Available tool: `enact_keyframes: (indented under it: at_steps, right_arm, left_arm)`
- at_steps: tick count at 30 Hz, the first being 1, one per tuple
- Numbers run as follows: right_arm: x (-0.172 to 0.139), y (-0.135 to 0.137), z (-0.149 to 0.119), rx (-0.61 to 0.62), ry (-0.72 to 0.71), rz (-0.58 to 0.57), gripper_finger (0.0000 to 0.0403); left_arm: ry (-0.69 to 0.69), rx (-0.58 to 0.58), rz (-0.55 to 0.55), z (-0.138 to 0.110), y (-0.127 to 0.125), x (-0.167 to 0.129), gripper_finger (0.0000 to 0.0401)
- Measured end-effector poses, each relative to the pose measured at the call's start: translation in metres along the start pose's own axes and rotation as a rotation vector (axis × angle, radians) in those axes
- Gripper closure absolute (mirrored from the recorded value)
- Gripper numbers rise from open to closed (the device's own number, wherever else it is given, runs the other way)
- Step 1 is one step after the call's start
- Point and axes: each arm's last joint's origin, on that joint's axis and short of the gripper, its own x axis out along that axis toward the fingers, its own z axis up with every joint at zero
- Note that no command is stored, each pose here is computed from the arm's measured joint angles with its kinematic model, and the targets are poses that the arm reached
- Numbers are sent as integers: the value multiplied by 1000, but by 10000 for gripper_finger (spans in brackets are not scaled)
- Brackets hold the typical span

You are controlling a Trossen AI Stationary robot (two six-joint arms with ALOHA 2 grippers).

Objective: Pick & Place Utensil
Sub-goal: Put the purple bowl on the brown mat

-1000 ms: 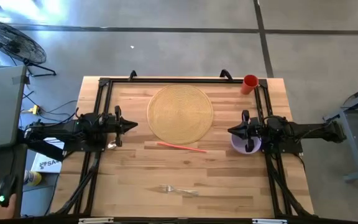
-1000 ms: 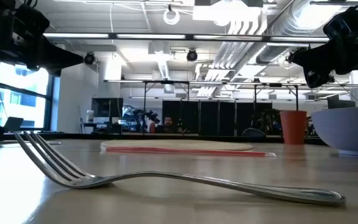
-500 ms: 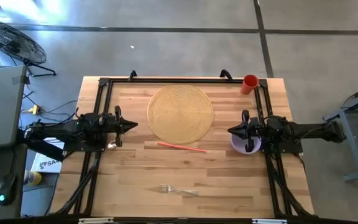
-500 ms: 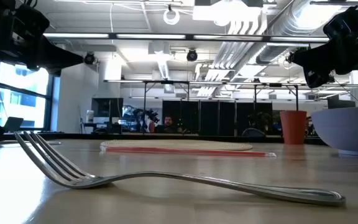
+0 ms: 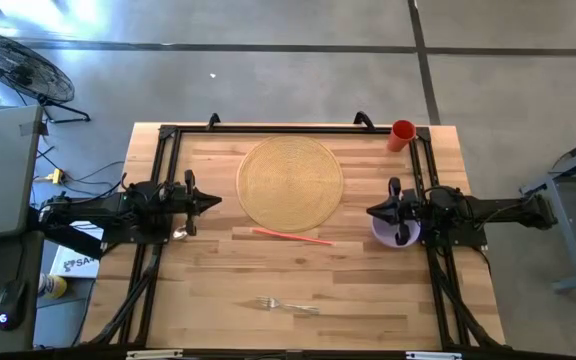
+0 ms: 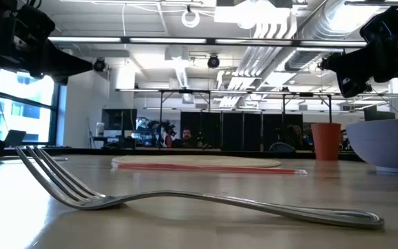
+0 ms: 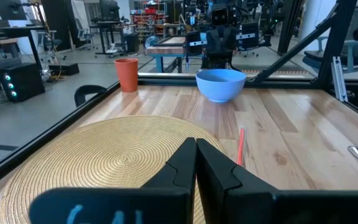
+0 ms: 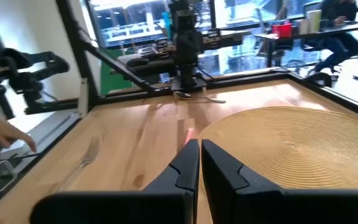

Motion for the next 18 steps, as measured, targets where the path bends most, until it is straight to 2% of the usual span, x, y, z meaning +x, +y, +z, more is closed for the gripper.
enact_keyframes:
  at_steps: [12, 16, 18]
  right_arm:
    - [0, 0, 0, 0, 2, -6, 391]
    - [0, -1, 3, -60, -38, -45, 391]
    - [0, -1, 7, -12, -76, -44, 391]
  left_arm:
    - [0, 0, 1, 0, 0, 0, 394]
    - [0, 0, 1, 0, 0, 0, 394]
    - [0, 0, 1, 0, 0, 0, 394]
